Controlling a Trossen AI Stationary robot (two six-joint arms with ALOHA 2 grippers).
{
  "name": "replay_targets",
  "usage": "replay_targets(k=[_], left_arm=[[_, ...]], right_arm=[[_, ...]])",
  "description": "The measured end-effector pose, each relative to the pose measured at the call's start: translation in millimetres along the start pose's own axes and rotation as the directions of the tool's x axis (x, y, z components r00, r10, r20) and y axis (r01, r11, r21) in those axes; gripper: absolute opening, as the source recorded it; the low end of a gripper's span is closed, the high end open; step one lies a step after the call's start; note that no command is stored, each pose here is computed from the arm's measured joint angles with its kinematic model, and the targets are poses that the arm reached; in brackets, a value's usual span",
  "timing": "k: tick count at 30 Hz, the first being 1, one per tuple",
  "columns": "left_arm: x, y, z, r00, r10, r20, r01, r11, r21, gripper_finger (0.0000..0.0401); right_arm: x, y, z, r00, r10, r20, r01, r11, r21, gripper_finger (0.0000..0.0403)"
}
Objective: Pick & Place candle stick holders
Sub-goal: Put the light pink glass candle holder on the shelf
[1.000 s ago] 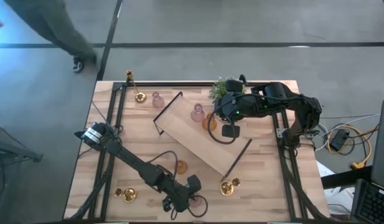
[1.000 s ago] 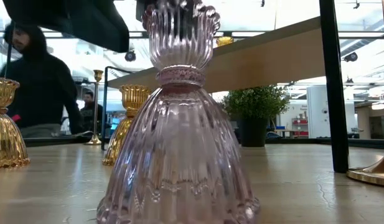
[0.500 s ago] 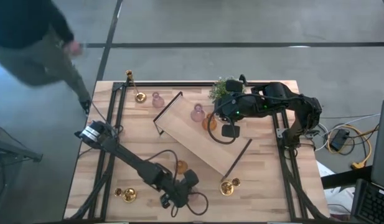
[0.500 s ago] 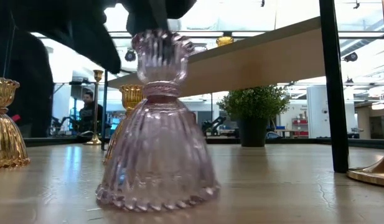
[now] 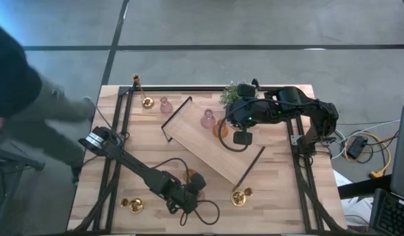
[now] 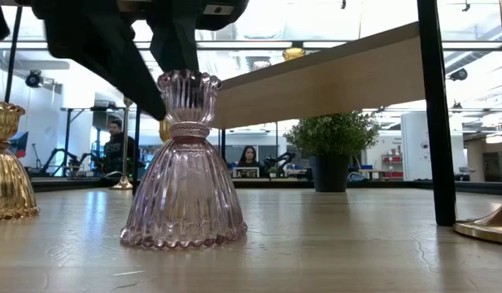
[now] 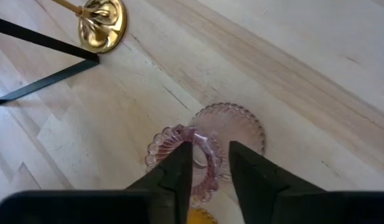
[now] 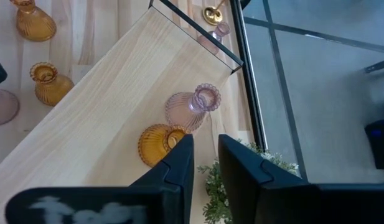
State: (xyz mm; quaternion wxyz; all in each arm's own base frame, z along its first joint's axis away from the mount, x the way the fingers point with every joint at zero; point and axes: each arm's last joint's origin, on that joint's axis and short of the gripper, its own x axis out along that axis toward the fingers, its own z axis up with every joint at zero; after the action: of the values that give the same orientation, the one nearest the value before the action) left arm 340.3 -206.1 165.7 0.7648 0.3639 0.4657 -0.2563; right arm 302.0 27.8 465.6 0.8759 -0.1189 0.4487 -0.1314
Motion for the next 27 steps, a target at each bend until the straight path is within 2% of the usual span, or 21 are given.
replay_targets(k=[4,16,24,27], left_arm=[[0,0,-1,1.000,-0.008,-0.012,0.008,1.000,-0.008,0.0041],[-9,7,9,1.000,0.016,0.024,-0.013,0.993,-0.118,0.0039],[-57,23,23,0.992,0.034,0.120,-0.017,0.990,-0.140,0.0037],[-86,27,22,0.980,0.106,0.166,-0.082,0.986,-0.145,0.0037]], right_arm=[[0,0,0,1.000,0.000,0.000,0.000,1.000,0.000,0.0076],[0,0,0,1.000,0.000,0.000,0.000,1.000,0.003,0.0064],[0,1,-3,0.999,0.013,-0.030,-0.012,1.000,0.016,0.0059],[-1,1,-3,0.999,0.030,-0.028,-0.029,0.999,0.025,0.0061]])
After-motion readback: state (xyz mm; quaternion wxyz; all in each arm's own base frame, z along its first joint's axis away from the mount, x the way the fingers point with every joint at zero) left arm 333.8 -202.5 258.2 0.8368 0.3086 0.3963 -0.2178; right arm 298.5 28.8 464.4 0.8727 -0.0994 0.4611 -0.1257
